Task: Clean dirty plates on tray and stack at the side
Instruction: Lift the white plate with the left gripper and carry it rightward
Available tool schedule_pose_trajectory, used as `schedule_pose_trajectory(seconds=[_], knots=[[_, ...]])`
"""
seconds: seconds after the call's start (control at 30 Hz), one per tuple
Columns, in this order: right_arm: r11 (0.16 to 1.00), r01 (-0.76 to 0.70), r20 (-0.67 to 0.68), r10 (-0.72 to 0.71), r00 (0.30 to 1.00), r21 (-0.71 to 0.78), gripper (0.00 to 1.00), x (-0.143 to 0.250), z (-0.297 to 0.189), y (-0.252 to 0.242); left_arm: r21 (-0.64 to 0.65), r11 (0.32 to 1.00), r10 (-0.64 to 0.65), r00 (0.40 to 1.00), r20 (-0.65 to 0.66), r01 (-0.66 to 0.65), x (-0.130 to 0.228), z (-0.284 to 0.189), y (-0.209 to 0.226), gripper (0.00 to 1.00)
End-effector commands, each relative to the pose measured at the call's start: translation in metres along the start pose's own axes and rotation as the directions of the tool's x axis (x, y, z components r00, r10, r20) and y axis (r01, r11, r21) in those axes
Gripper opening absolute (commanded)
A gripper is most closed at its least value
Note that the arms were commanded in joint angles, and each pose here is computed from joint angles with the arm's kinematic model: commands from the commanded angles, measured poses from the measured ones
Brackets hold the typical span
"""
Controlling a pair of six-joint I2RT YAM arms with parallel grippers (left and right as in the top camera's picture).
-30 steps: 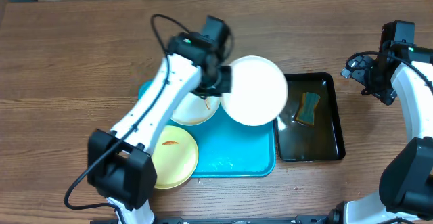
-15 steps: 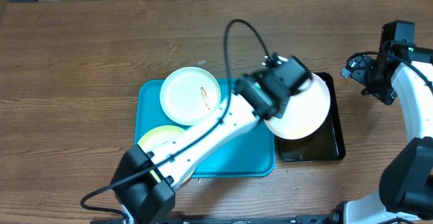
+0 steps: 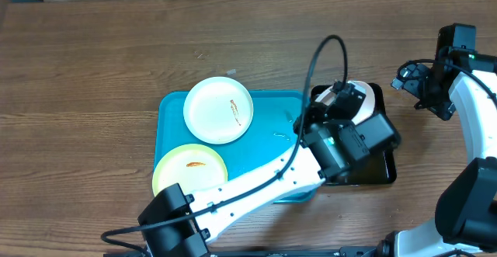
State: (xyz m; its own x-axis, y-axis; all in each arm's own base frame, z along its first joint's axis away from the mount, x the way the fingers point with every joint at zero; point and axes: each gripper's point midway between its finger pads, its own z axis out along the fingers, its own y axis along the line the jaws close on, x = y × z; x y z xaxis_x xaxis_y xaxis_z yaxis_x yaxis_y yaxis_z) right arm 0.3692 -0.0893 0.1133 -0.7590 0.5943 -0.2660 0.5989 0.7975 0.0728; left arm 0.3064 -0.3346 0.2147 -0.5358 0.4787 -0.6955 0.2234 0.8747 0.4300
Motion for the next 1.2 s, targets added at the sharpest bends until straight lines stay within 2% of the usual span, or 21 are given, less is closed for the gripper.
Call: schedule_pose_trajectory(seconds=[0.0,0.2,0.43,0.87,1.0,1.1,1.17], knots=[[1.0,-0.002,0.021,0.002,1.0,-0.001,1.0,-0.006,-0.004,0.0,-0.178,0.984,0.009,0.991,0.134,0.015,-0.023,-0.018,0.021,0.04],[1.0,-0.002,0.021,0.002,1.0,-0.001,1.0,-0.007,-0.004,0.0,-0.234,0.972,0.035,0.981,0.192,0.011,-0.029,-0.034,0.022,0.04],[1.0,-0.002,0.021,0.002,1.0,-0.001,1.0,-0.006,-0.004,0.0,-0.362,0.927,0.015,0.955,0.296,0.098,-0.046,-0.048,0.043,0.04],[1.0,-0.002,0.021,0.002,1.0,-0.001,1.0,-0.007,-0.004,0.0,-0.333,0.931,-0.042,0.95,0.308,0.149,-0.051,-0.042,0.042,0.04],[1.0,-0.002,0.021,0.002,1.0,-0.001,1.0,-0.006,-0.004,0.0,-0.282,0.948,-0.06,0.953,0.297,0.148,-0.05,-0.04,0.032,0.04],[1.0,-0.002,0.021,0.002,1.0,-0.001,1.0,-0.007,-0.004,0.0,-0.337,0.928,-0.047,0.949,0.311,0.157,-0.051,-0.042,0.044,0.04],[1.0,-0.002,0.021,0.002,1.0,-0.001,1.0,-0.007,-0.004,0.0,-0.337,0.919,-0.093,0.941,0.324,0.206,-0.054,-0.037,0.05,0.04]])
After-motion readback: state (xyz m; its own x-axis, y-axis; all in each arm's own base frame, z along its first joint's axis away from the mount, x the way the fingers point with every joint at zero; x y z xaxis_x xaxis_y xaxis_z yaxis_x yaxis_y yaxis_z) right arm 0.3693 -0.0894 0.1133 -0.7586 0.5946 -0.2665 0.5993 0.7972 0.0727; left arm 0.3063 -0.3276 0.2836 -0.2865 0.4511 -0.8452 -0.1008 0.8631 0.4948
